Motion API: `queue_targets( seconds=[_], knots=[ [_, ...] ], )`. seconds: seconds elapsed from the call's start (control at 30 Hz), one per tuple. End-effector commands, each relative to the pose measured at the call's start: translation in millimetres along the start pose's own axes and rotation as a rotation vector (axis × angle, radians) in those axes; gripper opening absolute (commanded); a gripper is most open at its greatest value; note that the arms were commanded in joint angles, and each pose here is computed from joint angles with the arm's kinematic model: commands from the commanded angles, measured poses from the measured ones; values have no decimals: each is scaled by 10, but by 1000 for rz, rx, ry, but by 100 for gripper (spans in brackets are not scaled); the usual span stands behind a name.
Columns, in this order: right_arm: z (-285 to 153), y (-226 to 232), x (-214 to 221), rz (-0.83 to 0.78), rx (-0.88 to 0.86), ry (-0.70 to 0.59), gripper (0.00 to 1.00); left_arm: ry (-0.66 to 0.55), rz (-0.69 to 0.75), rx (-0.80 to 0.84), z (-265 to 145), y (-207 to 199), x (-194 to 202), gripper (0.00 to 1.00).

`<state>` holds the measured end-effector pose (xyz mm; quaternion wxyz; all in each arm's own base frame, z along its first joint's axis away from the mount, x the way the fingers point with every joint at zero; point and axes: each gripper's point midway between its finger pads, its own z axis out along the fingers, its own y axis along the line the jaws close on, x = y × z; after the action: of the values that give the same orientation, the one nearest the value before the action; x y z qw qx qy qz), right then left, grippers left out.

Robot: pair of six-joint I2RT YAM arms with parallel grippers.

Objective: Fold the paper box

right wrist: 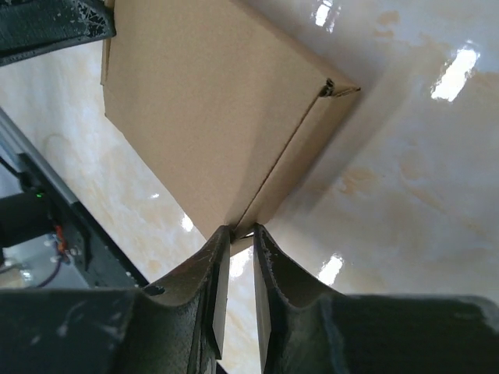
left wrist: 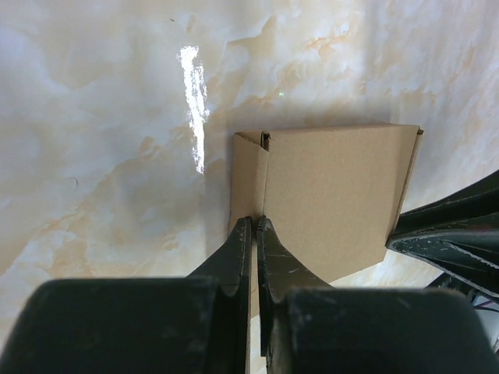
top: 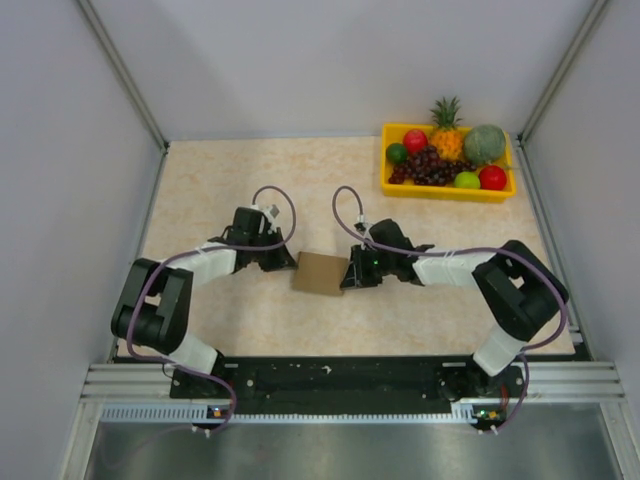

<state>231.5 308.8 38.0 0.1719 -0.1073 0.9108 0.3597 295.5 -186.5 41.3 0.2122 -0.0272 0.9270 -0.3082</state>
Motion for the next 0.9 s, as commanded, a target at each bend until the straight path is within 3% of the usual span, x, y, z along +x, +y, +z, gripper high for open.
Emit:
queue_targets(
  seconds=[0.0,0.27,0.53,0.67,0.87],
  knots=[
    [31,249,-44,116,-168,-12,19,36,-27,16,-22,-8,188,0],
    [63,338,-121,323,-287,-19,20,44,-32,42,-35,-69,262,0],
    [58,261,-132,545,-302,-38,21,55,-30,58,-21,-112,353,0],
    [40,359,-81,622,-367,20,24,63,-30,65,-7,-125,399,0],
    [-34,420,-123,689,-415,-5,25,60,-27,88,-11,-224,432,0]
  ],
)
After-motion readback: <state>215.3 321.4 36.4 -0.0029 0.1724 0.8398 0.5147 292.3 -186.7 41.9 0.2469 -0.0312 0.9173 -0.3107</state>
